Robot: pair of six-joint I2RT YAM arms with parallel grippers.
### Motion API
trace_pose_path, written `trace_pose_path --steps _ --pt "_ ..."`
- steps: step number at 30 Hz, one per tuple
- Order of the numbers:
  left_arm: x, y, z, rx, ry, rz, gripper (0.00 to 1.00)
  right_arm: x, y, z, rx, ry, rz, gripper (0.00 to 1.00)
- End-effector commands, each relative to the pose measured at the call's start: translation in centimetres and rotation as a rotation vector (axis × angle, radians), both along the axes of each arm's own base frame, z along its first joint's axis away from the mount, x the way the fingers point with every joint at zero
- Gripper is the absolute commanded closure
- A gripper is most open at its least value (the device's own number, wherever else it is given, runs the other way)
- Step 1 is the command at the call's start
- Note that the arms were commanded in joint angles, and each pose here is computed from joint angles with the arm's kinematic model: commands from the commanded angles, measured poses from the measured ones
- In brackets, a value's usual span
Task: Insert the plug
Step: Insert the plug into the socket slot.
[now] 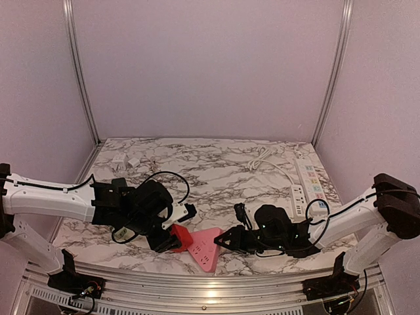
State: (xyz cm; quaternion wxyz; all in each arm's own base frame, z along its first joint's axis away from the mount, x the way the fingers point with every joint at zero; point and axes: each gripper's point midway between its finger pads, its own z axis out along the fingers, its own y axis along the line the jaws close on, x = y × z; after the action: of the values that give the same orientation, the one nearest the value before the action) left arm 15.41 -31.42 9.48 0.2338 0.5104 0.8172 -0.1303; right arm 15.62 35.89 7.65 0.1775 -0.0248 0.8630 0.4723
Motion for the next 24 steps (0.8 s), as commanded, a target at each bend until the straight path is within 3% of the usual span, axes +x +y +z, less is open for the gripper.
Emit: trace_pose_path --steps 1,24 --pt "0.17 -1.34 1.98 -0.068 -0.027 -0.029 1.00 0.16 0.02 -0.27 0.003 0.013 -0.003 0.88" --pt "0.70 -1.52 1.55 -0.064 -0.048 -0.019 1.00 -0.14 -0.13 -0.57 0.013 0.020 0.004 0.89"
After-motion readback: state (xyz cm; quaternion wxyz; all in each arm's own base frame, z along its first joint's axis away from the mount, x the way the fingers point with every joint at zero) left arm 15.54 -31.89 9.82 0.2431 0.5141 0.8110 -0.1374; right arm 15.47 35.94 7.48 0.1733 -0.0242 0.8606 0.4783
